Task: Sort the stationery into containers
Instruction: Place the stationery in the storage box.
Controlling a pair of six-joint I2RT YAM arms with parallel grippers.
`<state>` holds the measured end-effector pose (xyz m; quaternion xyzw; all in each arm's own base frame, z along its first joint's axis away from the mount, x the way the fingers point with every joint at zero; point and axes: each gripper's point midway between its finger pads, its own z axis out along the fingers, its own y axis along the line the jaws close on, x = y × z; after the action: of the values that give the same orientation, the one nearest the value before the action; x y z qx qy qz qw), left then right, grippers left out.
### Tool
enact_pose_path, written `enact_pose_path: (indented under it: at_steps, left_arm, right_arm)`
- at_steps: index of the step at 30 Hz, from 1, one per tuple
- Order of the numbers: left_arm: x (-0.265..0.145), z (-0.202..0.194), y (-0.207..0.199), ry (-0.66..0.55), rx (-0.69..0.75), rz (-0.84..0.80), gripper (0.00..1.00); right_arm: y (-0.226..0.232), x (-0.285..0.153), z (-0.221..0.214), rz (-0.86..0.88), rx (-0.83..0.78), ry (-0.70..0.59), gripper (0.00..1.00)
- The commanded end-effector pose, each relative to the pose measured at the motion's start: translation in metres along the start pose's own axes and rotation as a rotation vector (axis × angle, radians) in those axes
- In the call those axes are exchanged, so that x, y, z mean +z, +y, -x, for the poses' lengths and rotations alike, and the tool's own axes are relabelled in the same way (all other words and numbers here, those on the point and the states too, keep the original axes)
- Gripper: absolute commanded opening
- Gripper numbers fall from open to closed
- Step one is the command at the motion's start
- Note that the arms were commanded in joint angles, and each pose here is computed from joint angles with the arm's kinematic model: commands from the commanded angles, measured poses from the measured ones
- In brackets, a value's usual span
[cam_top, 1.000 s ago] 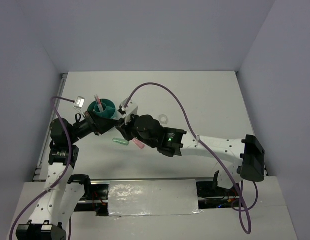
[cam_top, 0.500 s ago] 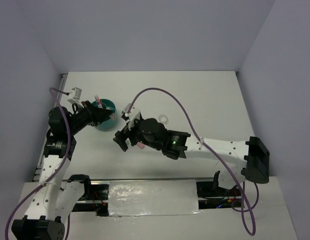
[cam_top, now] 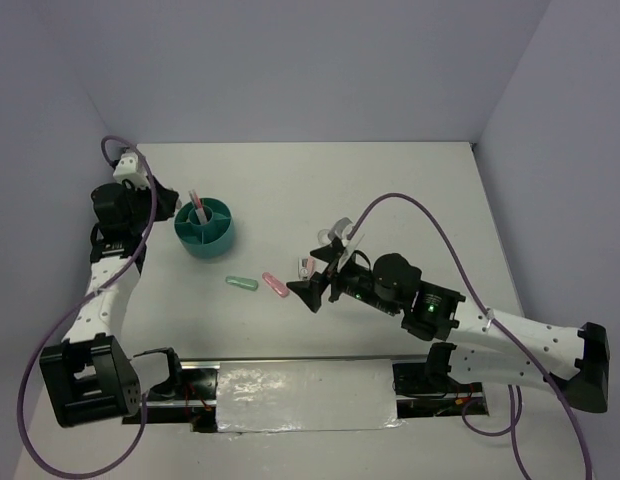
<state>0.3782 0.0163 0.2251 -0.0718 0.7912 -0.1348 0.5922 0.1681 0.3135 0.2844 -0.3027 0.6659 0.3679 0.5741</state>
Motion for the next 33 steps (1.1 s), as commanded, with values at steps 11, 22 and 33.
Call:
enact_pose_path:
  at_steps: [11,22,33]
  left_arm:
    - [0.048,0.025,0.003,-0.168,0.153,-0.117,0.02]
    - [0.065,-0.011,0.020,-0.082,0.094,-0.077,0.10]
    - [0.061,-0.040,0.037,-0.026,0.053,0.017,0.32]
  right_arm:
    - [0.007,-0.020,-0.011,0.075,-0.036,-0.015,0.95]
    - [0.015,-0.016,-0.012,0.117,-0.032,-0.018,0.95]
    - [0.017,-0.015,-0.010,0.124,-0.036,-0.013,0.95]
